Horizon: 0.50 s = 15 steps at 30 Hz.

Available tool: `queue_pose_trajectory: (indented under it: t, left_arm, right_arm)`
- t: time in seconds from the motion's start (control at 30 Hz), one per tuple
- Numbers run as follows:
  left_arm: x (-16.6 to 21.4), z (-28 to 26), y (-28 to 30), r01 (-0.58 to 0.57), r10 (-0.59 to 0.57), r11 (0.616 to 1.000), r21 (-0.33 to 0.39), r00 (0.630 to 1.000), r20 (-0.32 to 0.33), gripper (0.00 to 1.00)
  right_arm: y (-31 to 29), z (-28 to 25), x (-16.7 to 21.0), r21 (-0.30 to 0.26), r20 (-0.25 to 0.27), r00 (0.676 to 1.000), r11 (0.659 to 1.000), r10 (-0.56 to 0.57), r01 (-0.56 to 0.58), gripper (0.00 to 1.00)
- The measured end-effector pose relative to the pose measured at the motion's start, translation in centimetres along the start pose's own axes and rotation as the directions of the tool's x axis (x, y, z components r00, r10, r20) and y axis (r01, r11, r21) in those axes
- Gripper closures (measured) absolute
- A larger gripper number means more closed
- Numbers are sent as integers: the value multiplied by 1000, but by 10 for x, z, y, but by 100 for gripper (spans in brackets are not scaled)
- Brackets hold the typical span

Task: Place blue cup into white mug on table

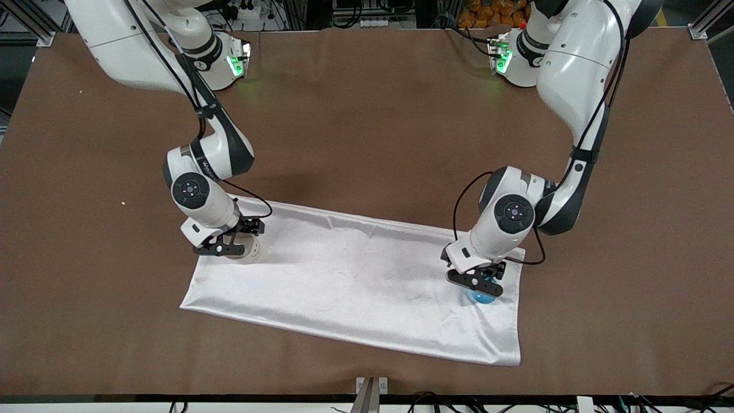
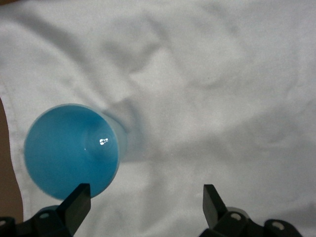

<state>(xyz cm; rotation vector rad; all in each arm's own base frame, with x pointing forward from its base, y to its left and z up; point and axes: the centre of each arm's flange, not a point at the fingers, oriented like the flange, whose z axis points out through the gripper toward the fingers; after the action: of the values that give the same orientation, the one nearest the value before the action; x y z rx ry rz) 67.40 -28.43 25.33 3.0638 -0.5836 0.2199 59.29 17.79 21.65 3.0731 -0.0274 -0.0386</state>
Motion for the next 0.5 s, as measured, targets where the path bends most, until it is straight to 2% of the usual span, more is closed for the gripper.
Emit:
queue_pose_trajectory:
  t: [0.13, 0.4, 0.43, 0.5]
  left_arm:
    - [5, -7, -1, -2, 2, 1000, 1, 1000, -16, 0]
    - [9, -17, -4, -34, 35, 999, 23, 999, -35, 0]
    - [9, -17, -4, -40, 41, 999, 29, 999, -35, 0]
    - [9, -17, -4, -48, 49, 998, 34, 998, -34, 0]
  right_arm:
    - [0, 1, 0, 2, -3, 1000, 1000, -1, 1, 45]
    - [-1, 1, 1, 5, -9, 1000, 1000, -1, 2, 81]
    - [-1, 0, 1, 5, -10, 1000, 1000, -1, 1, 89]
    - [-1, 0, 1, 5, -11, 1000, 1000, -1, 1, 90]
